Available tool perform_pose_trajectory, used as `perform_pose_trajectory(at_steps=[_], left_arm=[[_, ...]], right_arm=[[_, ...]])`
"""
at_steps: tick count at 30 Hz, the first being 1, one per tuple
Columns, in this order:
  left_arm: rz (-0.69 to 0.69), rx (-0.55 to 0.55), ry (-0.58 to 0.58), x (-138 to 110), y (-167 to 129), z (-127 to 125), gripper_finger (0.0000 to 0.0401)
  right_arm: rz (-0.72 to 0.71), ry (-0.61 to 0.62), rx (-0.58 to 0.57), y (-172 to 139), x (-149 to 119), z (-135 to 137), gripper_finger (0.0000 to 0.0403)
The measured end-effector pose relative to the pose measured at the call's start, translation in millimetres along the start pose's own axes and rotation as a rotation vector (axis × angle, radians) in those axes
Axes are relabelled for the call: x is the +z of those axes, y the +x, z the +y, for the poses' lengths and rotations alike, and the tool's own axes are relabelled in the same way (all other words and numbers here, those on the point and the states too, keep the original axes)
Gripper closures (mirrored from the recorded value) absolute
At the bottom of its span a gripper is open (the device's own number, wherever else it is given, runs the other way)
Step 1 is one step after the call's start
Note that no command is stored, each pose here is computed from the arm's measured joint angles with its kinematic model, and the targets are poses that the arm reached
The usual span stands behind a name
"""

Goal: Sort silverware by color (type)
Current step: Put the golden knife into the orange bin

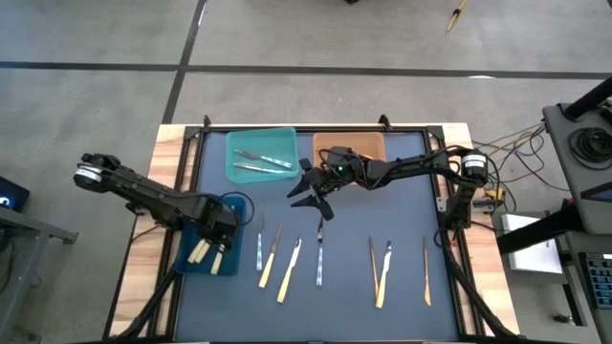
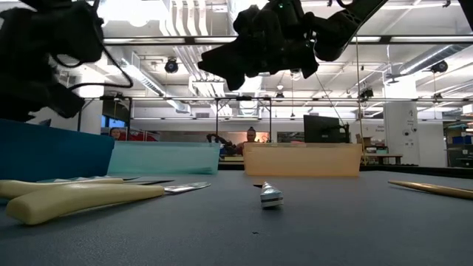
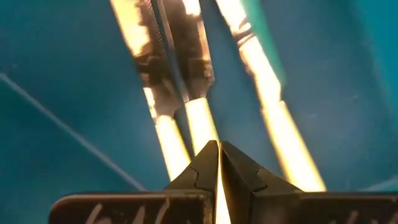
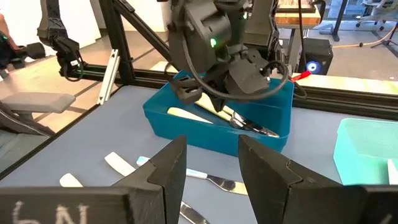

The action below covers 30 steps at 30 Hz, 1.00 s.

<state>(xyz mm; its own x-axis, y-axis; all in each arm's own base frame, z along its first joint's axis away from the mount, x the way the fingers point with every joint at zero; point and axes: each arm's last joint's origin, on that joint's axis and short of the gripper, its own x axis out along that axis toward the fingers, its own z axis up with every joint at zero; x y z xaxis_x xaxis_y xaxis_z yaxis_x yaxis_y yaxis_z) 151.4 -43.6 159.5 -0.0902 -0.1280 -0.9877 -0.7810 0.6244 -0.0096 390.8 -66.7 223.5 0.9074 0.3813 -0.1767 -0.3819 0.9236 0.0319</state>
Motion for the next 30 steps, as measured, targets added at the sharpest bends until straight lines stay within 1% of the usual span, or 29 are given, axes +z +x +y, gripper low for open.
perform_pose_trajectory(at_steps=[3,6,7,10,13,17,21,25,30], left_arm=[[-0.013,-0.029,-0.028,4,-11,-12,0.0401],[-0.022,-0.031,-0.026,7,-25,-23,0.0401],[-0.023,-0.014,-0.02,7,-28,-25,0.0401],[0.013,0.102,0.009,7,-32,-25,0.0401],[0.07,0.206,0.023,7,-27,-23,0.0401],[0.144,0.228,0.028,9,-12,-27,0.0401],[0.189,0.29,0.027,11,0,-27,0.0401],[0.207,0.302,0.035,12,5,-29,0.0401],[0.196,0.277,0.048,15,10,-33,0.0401]], right_arm=[[0.003,-0.002,-0.031,0,0,-1,0.0268],[0.005,-0.006,-0.058,0,0,-2,0.0268],[0.005,-0.006,-0.058,0,0,-2,0.0268],[0.005,-0.004,-0.059,0,0,-2,0.0268],[0.005,0.0,-0.058,0,0,-2,0.0268],[0.005,0.0,-0.058,0,0,-1,0.0268],[0.005,0.0,-0.058,0,0,-1,0.0268],[0.005,0.0,-0.058,0,0,-1,0.0268],[0.005,0.0,-0.058,0,0,-1,0.0268]])
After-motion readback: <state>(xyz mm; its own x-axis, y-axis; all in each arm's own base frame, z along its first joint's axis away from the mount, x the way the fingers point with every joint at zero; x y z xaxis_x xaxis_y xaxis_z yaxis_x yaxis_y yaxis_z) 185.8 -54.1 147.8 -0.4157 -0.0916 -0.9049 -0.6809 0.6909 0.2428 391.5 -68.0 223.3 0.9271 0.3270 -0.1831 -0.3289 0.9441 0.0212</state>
